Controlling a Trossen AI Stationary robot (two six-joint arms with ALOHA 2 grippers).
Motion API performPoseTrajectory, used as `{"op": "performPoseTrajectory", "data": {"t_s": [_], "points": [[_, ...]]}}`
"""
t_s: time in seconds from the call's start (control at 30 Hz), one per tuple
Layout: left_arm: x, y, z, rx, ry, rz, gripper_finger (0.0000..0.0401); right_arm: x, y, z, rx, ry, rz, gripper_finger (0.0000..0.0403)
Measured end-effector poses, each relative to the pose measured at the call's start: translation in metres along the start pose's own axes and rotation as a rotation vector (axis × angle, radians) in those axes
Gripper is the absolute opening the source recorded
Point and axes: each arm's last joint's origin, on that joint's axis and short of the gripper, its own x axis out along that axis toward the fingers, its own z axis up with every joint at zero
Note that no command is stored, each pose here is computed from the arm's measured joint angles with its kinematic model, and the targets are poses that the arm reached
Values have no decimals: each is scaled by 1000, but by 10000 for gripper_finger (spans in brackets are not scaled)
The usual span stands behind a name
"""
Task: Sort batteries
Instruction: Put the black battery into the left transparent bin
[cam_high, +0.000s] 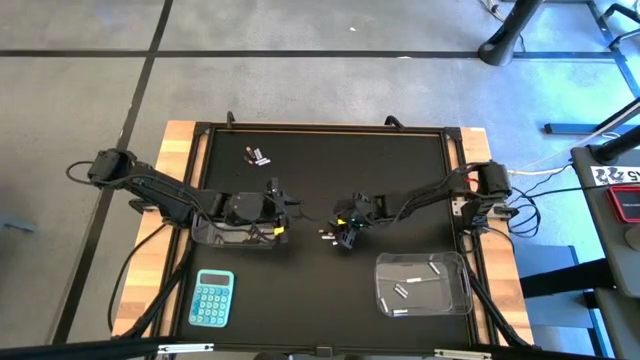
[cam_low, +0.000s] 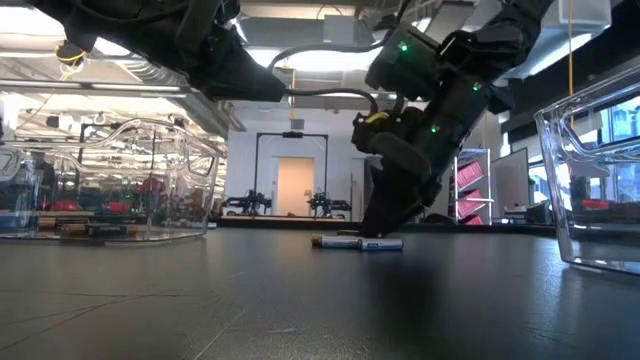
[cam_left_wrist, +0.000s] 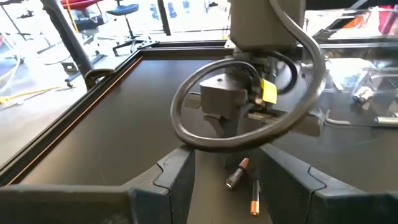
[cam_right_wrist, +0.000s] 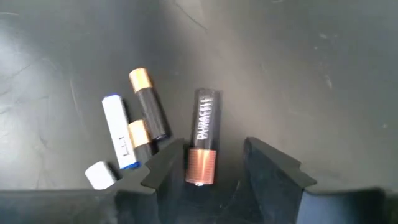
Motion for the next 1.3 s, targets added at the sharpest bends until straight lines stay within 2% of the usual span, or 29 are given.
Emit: {"op": "performPoseTrajectory", "data": {"t_s": [0.17, 0.27, 0.37, 0.4, 0.53, 0.7, 0.9, 1.03, 1.17, 1.3], "points": [[1, 3, 0, -33, 2, 13, 155, 6, -1, -3, -46, 17, -29, 154], [1, 3, -1, -35, 8, 13, 155, 9, -3, -6, -86, 37, -48, 109], [1, 3, -2, -35, 22, 13, 155, 10, -4, -8, -108, 47, -91, 41], [1, 3, -3, -40, 31, 14, 155, 10, -4, -8, -125, 38, -95, 35], [1, 4, -7, -58, 64, 17, 155, -1, -2, 4, -191, -78, -90, 36], [1, 4, -8, -40, 83, 18, 155, -37, 9, 39, -259, -364, -64, 37], [4, 8, -3, -27, 35, 1, 155, -66, 24, 49, -393, -515, -23, 37], [7, 12, 6, -29, -45, -88, 155, -72, 31, 50, -470, -535, 65, 37], [8, 15, 8, -2, -72, -156, 155, -73, 32, 51, -478, -552, 88, 37], [10, 15, 7, 17, -66, -177, 155, -73, 32, 51, -478, -556, 89, 37]]}}
